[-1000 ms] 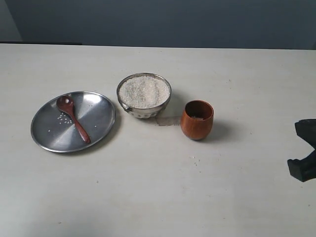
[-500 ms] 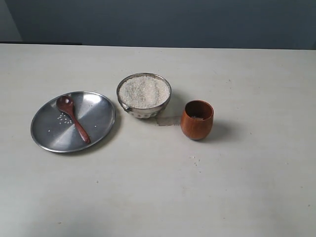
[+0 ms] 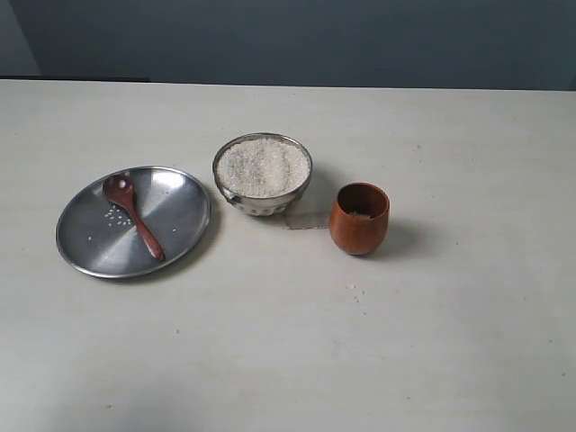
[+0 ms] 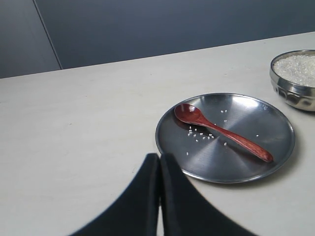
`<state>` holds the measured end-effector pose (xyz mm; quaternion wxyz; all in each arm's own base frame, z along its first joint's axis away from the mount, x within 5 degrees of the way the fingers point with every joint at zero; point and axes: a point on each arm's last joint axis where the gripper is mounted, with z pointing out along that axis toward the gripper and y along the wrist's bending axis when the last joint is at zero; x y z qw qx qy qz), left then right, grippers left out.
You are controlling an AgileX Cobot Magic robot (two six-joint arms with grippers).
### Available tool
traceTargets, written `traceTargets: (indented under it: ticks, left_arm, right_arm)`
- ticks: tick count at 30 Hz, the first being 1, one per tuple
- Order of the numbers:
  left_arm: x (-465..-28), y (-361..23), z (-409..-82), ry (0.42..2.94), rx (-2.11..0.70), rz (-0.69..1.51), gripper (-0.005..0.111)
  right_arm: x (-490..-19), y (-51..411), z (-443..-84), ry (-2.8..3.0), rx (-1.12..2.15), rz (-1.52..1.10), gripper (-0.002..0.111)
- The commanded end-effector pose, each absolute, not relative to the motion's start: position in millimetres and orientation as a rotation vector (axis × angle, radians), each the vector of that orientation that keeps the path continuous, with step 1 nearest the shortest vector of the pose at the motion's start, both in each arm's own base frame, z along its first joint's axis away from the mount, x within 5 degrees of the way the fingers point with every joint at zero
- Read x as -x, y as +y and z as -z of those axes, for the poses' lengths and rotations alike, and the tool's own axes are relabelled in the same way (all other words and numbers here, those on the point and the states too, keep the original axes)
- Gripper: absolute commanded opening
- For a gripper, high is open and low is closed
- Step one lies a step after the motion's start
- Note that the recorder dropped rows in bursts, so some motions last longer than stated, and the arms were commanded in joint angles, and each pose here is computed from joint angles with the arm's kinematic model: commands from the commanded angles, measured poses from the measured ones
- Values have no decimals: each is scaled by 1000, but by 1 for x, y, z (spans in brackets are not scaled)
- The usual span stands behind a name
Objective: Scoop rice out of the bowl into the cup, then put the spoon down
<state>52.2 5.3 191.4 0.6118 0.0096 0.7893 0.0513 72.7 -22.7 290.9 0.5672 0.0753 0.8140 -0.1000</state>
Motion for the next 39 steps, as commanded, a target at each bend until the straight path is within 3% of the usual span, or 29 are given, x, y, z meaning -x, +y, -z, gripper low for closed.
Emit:
traceTargets:
  ticks: [1,26,39]
  left_arm:
    - [-52,5,-191,1818,-23,-124,0]
    - [-52,5,-191,1818,-23,-124,0]
    - [-52,5,-191,1818,-23,-124,0]
  right_arm:
    - [-72,-23,-289,1913,-184,244,0]
    - [-81,-5,-299,1583,-75,12,0]
    - [-85,-1,-273,1649,21,32,0]
